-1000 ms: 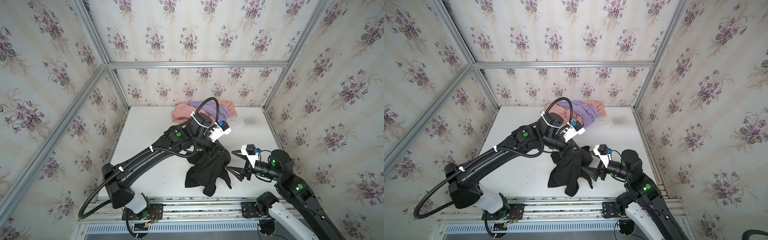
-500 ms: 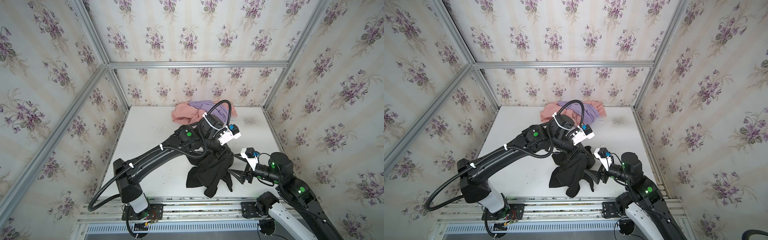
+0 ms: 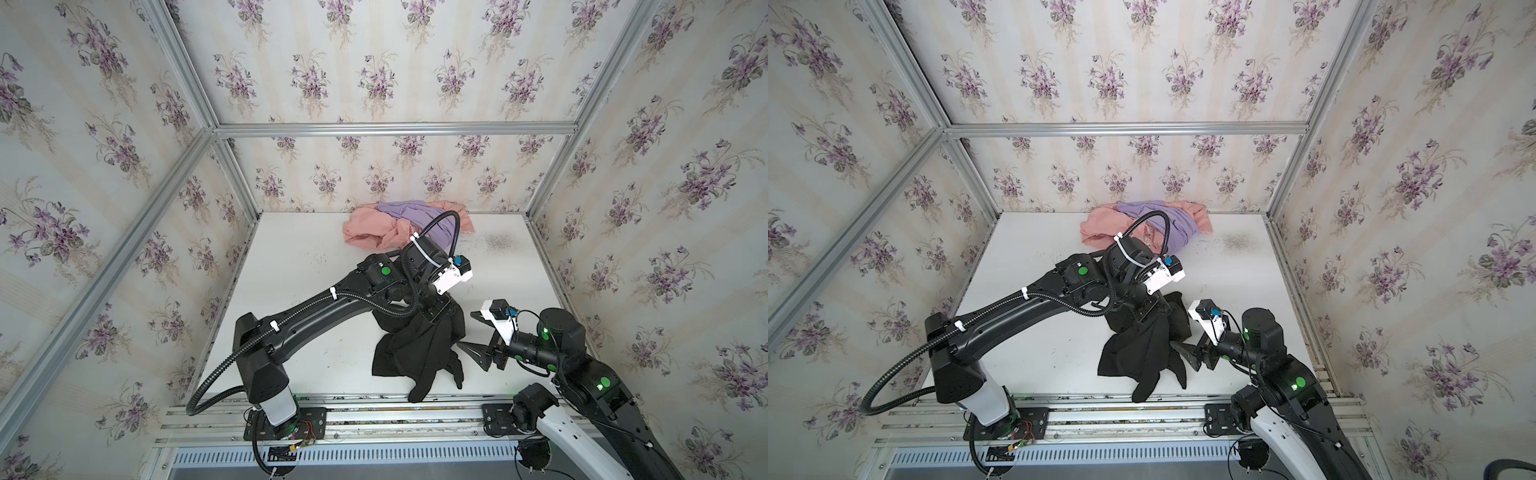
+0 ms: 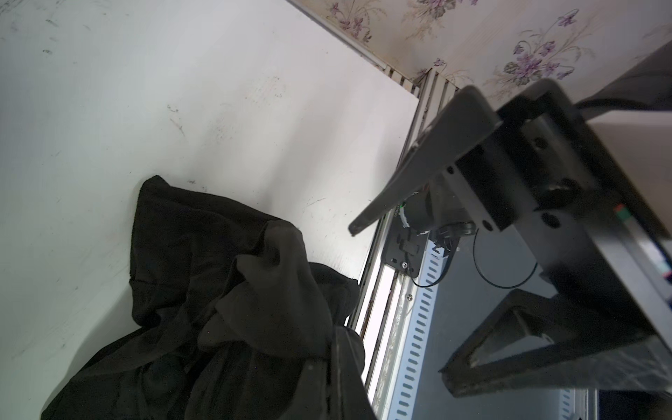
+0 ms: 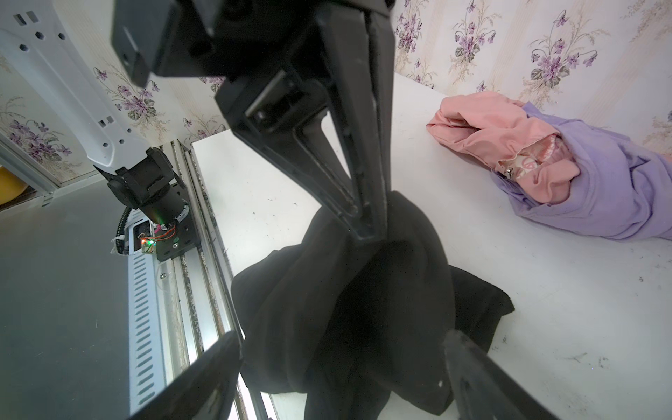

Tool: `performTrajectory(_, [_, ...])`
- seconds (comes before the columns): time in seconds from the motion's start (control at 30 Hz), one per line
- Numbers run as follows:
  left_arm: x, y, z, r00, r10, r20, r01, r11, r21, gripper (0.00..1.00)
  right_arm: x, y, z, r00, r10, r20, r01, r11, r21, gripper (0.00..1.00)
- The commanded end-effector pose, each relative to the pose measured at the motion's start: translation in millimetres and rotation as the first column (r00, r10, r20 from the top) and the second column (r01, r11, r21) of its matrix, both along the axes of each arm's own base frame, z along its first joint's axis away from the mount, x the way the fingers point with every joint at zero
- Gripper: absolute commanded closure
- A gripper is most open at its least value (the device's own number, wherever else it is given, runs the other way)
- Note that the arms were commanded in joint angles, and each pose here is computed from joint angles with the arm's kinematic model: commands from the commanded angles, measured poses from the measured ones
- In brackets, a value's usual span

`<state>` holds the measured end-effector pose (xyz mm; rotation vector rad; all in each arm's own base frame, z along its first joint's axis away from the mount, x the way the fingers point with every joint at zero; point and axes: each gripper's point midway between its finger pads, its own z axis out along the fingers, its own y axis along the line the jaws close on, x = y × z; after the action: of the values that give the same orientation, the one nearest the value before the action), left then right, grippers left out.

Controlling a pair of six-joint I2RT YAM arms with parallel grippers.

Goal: Pick out a specific cloth from the pile

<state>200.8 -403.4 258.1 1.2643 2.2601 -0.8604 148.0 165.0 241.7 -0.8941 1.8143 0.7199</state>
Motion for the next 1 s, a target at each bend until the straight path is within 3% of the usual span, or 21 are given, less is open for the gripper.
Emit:
performTrajectory(0.0, [7.6, 2.0, -4.3, 0.999, 0.038, 0.017, -0.038, 0.999, 0.001, 1.0, 1.5, 0.3, 1.5, 1.0, 0.001, 0.018, -0.001, 1.0, 0.0, 0.1])
performTrajectory(0.3, [28.5, 32.1, -25.8, 0.983, 0.182, -0.003, -0.182, 0.983, -0.013, 1.0, 0.5, 2.5, 0.9, 1.0, 0.013, 0.01, -0.013, 1.0, 0.009, 0.11])
performTrajectory(0.63, [47.4, 81.8, -62.1, 0.927, 0.364, -0.087, -0.366, 0.93, -0.007, 1.0, 7.7, 0.3, 1.2, 1.0, -0.026, 0.0, 0.026, 1.0, 0.008, 0.12])
performTrajectory(0.8, [49.6, 115.3, -99.1, 0.873, 0.464, -0.149, -0.461, 0.885, 0.061, 1.0, 17.8, 5.4, 8.0, 0.996, -0.066, -0.053, 0.071, 0.993, 0.099, 0.19])
performTrajectory(0.97, [51.1, 136.0, -123.8, 0.82, 0.54, -0.19, -0.533, 0.841, 0.09, 1.0, 26.5, 12.1, 8.8, 0.984, -0.089, -0.153, 0.12, 0.971, 0.206, 0.19])
